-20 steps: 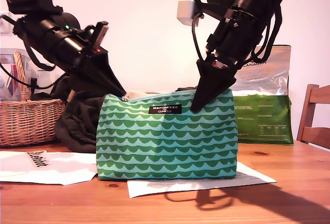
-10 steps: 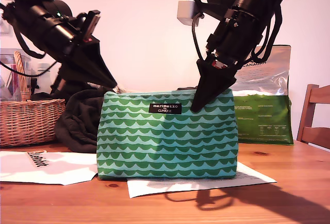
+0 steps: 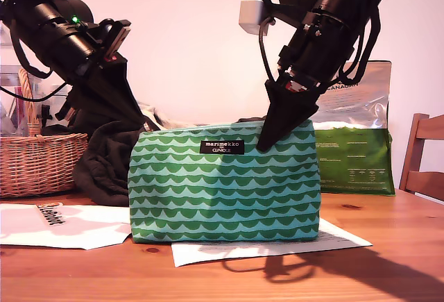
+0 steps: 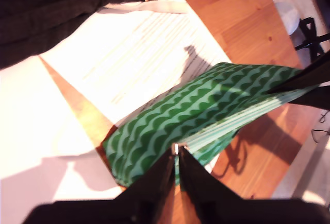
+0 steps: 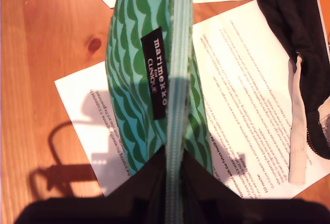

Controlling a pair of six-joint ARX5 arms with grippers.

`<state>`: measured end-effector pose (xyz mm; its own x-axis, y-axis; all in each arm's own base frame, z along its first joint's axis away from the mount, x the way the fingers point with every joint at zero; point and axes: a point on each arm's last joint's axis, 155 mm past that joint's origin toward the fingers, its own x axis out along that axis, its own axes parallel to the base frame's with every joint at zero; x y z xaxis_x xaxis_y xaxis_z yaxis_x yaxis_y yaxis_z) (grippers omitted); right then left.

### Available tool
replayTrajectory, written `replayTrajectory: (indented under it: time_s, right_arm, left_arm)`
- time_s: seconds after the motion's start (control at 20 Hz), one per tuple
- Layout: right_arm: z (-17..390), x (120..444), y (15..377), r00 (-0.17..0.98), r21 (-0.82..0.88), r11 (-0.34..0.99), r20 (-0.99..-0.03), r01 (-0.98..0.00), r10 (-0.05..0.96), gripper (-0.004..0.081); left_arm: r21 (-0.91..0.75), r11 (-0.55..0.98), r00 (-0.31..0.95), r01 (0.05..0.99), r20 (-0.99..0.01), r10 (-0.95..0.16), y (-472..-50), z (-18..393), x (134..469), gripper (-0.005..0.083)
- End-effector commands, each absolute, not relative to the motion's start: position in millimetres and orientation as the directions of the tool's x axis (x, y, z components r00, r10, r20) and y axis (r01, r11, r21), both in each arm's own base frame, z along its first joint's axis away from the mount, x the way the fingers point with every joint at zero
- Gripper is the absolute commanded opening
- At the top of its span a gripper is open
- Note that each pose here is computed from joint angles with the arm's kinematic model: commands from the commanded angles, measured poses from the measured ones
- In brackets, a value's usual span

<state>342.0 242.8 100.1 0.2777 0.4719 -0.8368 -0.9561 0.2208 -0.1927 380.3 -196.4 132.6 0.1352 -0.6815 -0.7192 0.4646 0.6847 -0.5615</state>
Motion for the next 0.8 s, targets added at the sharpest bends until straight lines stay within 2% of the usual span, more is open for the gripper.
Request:
replayTrajectory:
  time_s: [0.0,0.1,0.3,0.4,0.5,0.6,0.7,0.75]
  right_arm:
    - [93.5,340.5,234.9,0.268,-0.176,0.236,-0.852,-0.956,0.45,-0.0013]
    - [94.2,341.4,236.0,0.272,-0.18,0.236,-0.849,-0.955,0.454,-0.0013]
    - [95.0,342.2,236.9,0.275,-0.183,0.235,-0.846,-0.955,0.458,-0.0012]
    - [95.4,342.9,237.3,0.277,-0.185,0.236,-0.844,-0.954,0.459,-0.0012]
    - [95.5,343.0,237.3,0.278,-0.186,0.235,-0.844,-0.954,0.459,-0.0012]
    - [95.6,342.5,238.0,0.275,-0.184,0.234,-0.843,-0.955,0.462,-0.0012]
    - [95.8,341.7,239.1,0.273,-0.181,0.231,-0.842,-0.956,0.466,-0.0004]
    - [96.1,341.1,240.0,0.269,-0.178,0.23,-0.841,-0.957,0.47,0.0038]
  left_arm:
    - [-0.542,0.698,0.168,0.469,-0.721,-0.673,-188.3,139.3,386.0,-0.0024]
    - [-0.548,0.683,0.166,0.482,-0.709,-0.686,-193.3,141.9,386.0,0.0008]
    - [-0.545,0.682,0.167,0.487,-0.708,-0.686,-193.7,142.0,386.1,0.0204]
    - [-0.548,0.683,0.163,0.483,-0.711,-0.685,-193.2,141.8,384.5,0.0233]
    - [-0.553,0.688,0.155,0.47,-0.715,-0.681,-190.3,143.3,382.8,0.0205]
    - [-0.552,0.692,0.154,0.466,-0.72,-0.677,-187.1,150.8,382.8,0.0003]
    - [-0.512,0.685,0.188,0.518,-0.713,-0.675,-186.3,165.8,386.2,-0.0019]
    - [-0.484,0.695,0.218,0.531,-0.715,-0.664,-184.1,172.1,388.9,-0.0019]
